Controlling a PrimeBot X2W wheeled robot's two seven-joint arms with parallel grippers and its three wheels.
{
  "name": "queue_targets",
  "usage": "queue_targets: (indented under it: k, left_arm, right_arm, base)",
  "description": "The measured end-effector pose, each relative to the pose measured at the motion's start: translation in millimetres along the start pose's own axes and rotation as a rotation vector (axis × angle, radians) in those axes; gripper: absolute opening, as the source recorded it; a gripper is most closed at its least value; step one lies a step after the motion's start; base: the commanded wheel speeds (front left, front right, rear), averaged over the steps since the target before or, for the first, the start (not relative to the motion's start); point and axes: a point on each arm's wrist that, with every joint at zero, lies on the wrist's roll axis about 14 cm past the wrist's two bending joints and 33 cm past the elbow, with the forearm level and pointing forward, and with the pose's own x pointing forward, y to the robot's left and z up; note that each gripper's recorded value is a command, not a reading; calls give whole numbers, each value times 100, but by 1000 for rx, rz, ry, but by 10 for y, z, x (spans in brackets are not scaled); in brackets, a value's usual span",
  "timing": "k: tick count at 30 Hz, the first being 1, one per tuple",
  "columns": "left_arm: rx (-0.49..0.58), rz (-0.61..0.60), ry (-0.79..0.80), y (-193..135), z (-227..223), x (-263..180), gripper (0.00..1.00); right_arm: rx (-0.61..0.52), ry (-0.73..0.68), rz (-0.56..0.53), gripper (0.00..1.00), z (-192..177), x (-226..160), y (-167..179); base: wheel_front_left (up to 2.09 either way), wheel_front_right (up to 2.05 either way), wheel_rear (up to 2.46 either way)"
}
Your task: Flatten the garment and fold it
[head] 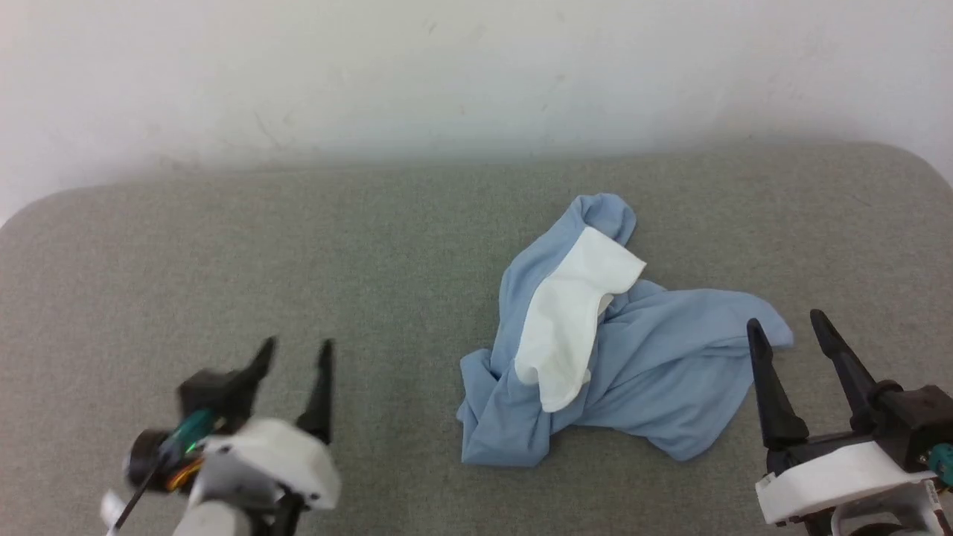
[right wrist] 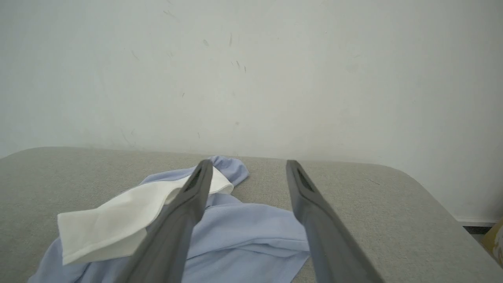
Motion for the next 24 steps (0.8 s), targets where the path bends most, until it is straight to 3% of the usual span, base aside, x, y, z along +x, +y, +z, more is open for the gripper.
queue_targets:
  k: [7, 15, 18, 19, 24]
  left_arm:
    - [-20, -264, 247, -686, -352, 310, 100]
    - [43, -435, 563, -1147, -1043, 274, 100]
    - [60, -486, 633, -1290, -1196, 230, 15]
    - [66, -500, 642, -1326, -1211, 237, 0]
    - [89, -545, 645, -1438, -1231, 257, 0]
  right_arm:
    - [5, 29, 24, 100, -114, 149, 64]
    - [3, 56, 14, 100, -198, 200, 31]
    - [1, 65, -1, 100, -224, 182, -16]
    - [1, 69, -7, 100, -234, 174, -35]
    - [5, 81, -28, 100, -268, 144, -102]
  base:
    - [0, 0, 0]
    - [0, 0, 0]
    - [0, 0, 0]
    - [0, 0, 0]
    - [0, 0, 0]
